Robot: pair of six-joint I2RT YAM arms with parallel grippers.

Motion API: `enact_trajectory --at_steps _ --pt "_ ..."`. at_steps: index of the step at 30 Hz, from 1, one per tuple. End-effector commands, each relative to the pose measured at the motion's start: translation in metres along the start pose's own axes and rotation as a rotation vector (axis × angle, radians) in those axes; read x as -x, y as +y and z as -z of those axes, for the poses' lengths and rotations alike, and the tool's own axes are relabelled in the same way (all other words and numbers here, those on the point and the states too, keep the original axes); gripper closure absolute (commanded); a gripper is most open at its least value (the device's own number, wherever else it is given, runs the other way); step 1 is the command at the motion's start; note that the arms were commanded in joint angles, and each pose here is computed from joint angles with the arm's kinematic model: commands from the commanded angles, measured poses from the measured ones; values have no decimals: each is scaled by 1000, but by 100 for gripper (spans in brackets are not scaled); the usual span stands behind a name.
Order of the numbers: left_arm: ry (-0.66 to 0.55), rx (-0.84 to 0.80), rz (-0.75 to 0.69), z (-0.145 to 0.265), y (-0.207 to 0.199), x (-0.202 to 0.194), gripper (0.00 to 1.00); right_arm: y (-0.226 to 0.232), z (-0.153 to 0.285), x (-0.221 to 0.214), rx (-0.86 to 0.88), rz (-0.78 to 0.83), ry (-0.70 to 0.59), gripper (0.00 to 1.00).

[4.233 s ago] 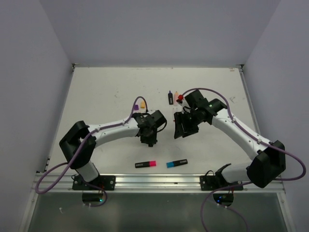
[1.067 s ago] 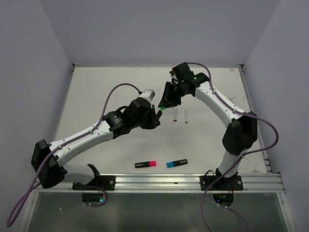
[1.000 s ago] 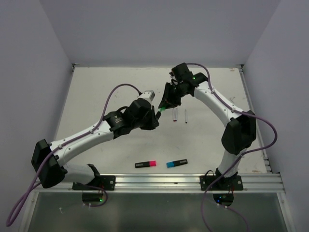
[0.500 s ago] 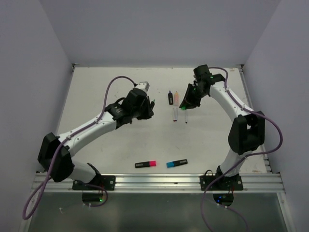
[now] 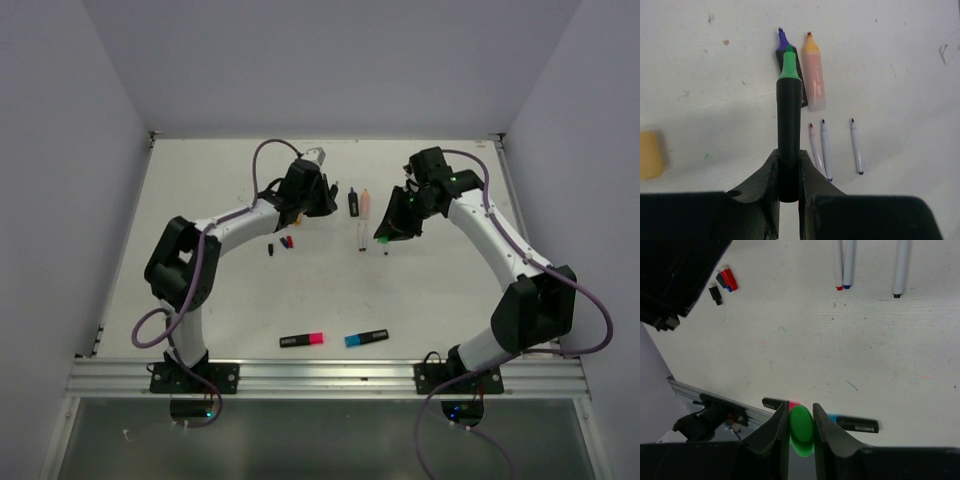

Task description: Open the pen caps

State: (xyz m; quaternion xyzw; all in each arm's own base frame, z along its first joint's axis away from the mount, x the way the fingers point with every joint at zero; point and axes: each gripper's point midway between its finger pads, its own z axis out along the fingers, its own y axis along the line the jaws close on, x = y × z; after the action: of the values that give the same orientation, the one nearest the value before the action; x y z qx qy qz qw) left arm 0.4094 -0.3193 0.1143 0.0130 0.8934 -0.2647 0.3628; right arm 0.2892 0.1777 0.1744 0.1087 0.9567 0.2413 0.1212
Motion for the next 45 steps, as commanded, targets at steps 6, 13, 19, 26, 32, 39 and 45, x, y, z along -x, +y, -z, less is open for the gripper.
enact_trajectory --at_steps 6,13,19,26,32,39,45 --pt "-147 -143 43 -53 -35 56 100 0 7 -17 23 7 69 100" --pt "-126 -112 84 -82 -23 42 100 -6 9 -17 4 12 58 100" --pt "-108 -102 106 -94 -16 31 100 -10 9 -19 -1 5 60 100" --pt "-93 -84 129 -103 -9 22 100 -12 10 -20 -5 0 53 100" --pt "-77 -64 157 -110 0 11 100 -11 11 -19 1 -7 51 100" --pt "-59 -60 174 -116 3 2 92 -13 9 -21 1 -12 52 100" --pt "-38 -26 195 -116 12 -7 59 -13 6 -21 5 -20 59 100"
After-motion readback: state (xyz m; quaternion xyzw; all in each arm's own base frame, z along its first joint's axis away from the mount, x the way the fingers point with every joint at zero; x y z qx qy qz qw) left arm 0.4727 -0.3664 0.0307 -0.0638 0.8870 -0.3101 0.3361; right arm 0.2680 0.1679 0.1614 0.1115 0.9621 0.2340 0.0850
